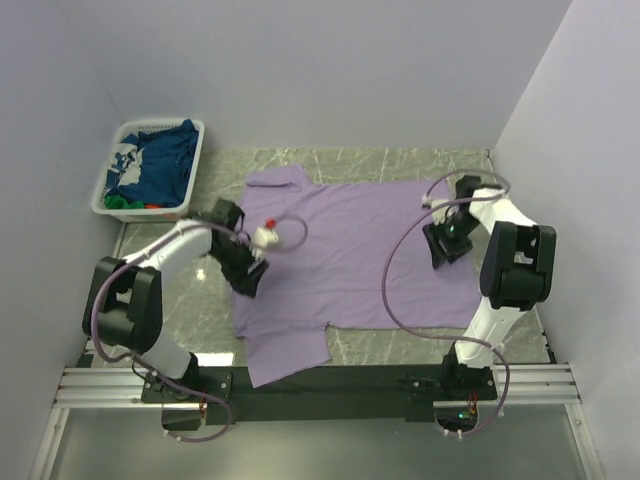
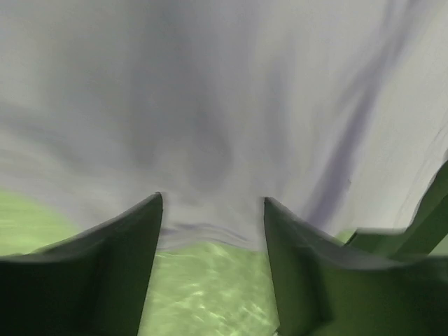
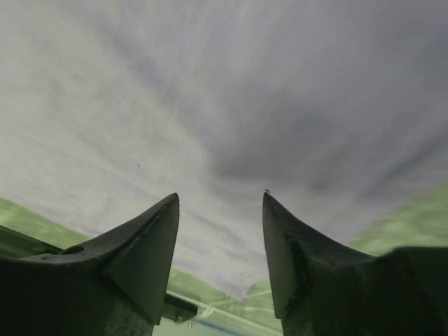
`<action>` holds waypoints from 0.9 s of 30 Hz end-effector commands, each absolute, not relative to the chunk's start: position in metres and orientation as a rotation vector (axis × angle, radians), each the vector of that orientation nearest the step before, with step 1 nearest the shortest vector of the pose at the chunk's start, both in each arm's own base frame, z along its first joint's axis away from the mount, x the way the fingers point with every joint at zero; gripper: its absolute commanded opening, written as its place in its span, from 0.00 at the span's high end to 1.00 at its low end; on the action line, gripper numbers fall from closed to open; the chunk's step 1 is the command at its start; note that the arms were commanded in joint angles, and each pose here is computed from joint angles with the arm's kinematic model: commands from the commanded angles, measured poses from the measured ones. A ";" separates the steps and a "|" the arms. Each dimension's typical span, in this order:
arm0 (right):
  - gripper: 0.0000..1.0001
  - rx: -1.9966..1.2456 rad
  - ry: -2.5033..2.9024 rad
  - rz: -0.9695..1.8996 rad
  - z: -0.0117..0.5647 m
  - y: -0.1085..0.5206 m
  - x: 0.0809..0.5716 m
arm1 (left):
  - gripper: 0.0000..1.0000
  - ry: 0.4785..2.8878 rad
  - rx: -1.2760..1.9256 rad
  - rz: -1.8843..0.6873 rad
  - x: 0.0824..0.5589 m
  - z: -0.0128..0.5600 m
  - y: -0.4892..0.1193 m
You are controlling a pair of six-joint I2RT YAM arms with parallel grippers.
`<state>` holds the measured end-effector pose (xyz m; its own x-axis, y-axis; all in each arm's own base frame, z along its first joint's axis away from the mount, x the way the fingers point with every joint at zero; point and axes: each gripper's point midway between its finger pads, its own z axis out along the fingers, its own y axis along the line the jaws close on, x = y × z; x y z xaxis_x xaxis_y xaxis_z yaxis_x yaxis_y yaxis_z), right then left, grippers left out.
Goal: Fold and stack the t-shirts
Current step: Flatten the tshirt out, then fold the tshirt
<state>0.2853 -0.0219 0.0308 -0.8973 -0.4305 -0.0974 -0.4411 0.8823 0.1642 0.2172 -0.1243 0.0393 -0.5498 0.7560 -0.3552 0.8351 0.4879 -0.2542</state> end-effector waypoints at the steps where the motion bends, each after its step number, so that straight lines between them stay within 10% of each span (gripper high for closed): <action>1: 0.39 -0.552 2.786 0.397 0.085 -0.018 0.346 | 0.32 2.326 1.222 -0.735 0.285 0.108 -0.149; 10: 0.37 -0.155 2.490 0.266 0.137 -0.056 0.508 | 0.21 2.158 0.679 -0.668 0.499 0.180 -0.130; 27: 0.40 0.012 2.395 0.035 0.094 -0.081 0.613 | 0.20 2.128 0.497 -0.538 0.565 0.159 -0.109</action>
